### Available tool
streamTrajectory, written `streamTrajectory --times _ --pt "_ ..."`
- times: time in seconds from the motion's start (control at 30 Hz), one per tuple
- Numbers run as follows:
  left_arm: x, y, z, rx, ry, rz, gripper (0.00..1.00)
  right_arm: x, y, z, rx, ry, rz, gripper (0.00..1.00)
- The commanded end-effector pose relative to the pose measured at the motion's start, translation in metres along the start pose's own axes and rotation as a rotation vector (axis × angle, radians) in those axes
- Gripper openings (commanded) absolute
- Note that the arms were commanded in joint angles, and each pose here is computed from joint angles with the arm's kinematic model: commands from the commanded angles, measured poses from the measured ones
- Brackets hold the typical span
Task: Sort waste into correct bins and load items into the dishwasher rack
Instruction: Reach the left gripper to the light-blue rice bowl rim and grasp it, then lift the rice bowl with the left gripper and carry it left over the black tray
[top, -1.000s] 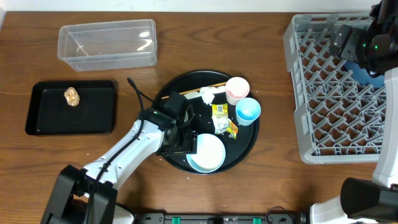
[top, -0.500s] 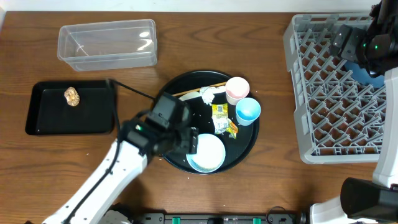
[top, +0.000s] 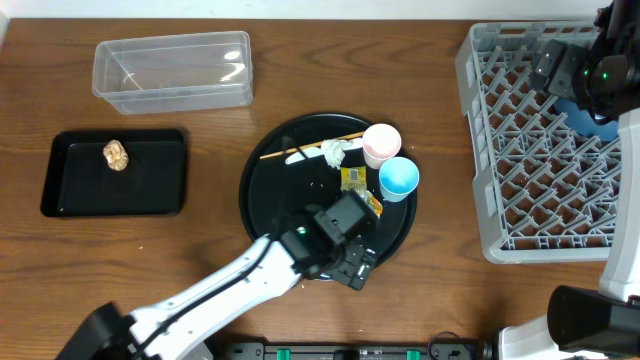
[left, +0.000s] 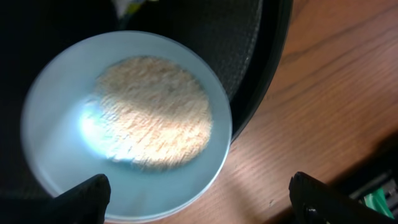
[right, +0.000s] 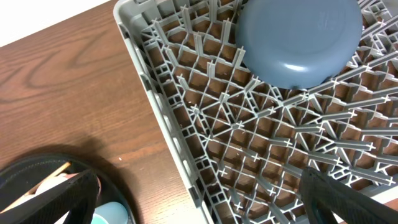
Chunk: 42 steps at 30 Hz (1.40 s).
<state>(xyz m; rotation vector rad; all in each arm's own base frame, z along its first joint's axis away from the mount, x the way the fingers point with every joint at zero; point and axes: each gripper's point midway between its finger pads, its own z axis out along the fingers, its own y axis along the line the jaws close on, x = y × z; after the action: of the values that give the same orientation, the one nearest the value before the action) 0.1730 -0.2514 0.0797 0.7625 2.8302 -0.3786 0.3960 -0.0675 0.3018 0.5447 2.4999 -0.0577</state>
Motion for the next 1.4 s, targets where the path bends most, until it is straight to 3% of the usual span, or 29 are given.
streamTrajectory --times 0.0,0.2,0.33,0.77,0.93,1.27,1.37 --pt "-0.002 -0.006 0.014 -0.017 0.01 0.04 0.93 0.0 -0.004 -0.001 0.014 -0.003 0.018 0.99" --pt "-0.004 -0.017 0.03 -0.012 0.013 0.074 0.92 0.0 -0.005 -0.001 0.014 -0.003 0.018 0.99" --pt "-0.004 -0.007 0.035 -0.065 0.012 0.073 0.8 0.0 -0.004 -0.001 0.014 -0.003 0.017 0.99" --pt "-0.004 -0.005 0.051 -0.087 0.027 0.068 0.78 0.0 -0.004 -0.001 0.014 -0.003 0.018 0.99" --pt "-0.006 -0.006 0.051 -0.082 0.018 0.068 0.66 0.0 -0.004 -0.001 0.014 -0.003 0.018 0.99" --pt "0.0 -0.001 0.058 -0.1 0.045 0.068 0.66 0.0 -0.004 -0.001 0.014 -0.003 0.018 0.99" --pt "-0.001 -0.002 0.058 -0.099 0.042 0.068 0.56 0.0 -0.004 -0.001 0.014 -0.003 0.018 0.99"
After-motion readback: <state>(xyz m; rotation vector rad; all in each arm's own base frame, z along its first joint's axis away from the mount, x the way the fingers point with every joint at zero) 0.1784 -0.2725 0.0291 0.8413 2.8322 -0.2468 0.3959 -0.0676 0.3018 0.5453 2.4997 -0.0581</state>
